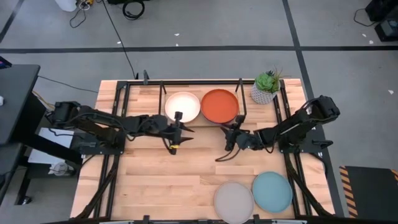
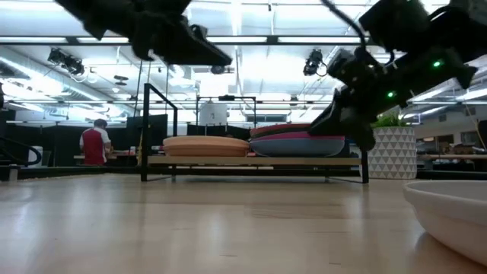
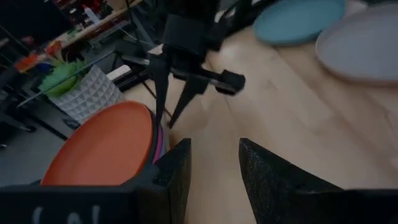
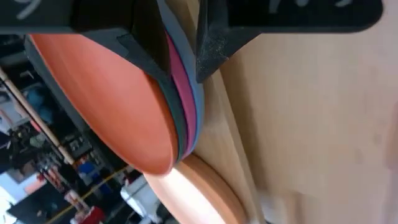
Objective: Place and stack plates onto a shelf
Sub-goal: Adjust the right stacked plates on the shelf, then stack the gray plate on top of the light orange plate on the shelf
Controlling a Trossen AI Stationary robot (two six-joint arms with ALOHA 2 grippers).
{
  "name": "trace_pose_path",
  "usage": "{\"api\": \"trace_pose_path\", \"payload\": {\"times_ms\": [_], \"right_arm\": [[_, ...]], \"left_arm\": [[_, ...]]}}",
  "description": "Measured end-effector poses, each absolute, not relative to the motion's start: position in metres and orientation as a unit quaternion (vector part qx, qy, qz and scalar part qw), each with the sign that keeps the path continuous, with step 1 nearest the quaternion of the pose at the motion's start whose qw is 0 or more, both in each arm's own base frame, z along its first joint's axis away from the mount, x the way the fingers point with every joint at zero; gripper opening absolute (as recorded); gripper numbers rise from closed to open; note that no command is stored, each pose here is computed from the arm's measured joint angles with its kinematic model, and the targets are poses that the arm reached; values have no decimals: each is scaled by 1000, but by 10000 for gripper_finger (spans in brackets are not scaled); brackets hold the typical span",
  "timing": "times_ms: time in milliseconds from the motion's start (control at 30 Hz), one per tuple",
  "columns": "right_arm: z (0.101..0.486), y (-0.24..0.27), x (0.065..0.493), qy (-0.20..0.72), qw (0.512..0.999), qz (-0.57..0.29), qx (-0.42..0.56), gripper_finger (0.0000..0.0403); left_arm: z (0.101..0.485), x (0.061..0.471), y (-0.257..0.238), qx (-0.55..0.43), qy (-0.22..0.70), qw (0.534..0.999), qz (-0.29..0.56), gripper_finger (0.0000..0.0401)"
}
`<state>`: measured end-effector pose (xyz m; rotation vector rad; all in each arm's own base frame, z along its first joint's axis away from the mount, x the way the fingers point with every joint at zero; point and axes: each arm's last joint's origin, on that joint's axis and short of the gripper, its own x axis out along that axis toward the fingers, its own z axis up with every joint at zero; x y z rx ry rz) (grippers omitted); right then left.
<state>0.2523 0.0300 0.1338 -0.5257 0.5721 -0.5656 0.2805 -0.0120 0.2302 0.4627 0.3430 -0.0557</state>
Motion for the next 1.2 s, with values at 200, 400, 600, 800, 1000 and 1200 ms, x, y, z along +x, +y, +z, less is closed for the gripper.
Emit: {"api": "trace_pose_path", "payload": {"times_ms": [200,400,600,800,1000,1200], "right_arm": [[136,22,257,274,894,-264,-235,82],[157,47,276,262,914,-202,-234,82],[181,67,287,335,898,-190,-214,81],[211,70,278,414,845,-288,-178,79],[224,75,270,520,822,-215,-85,76],[210,88,271,571,820,-39,25,76]], "left_arm": [[228,278,-11,230,146,962,-20,141],[223,276,-12,206,171,963,-23,141],[218,275,-20,199,193,960,-40,141],[219,272,-30,189,195,962,-16,141],[216,274,-45,168,185,964,-90,141],[208,274,-51,166,203,957,-121,141]]}}
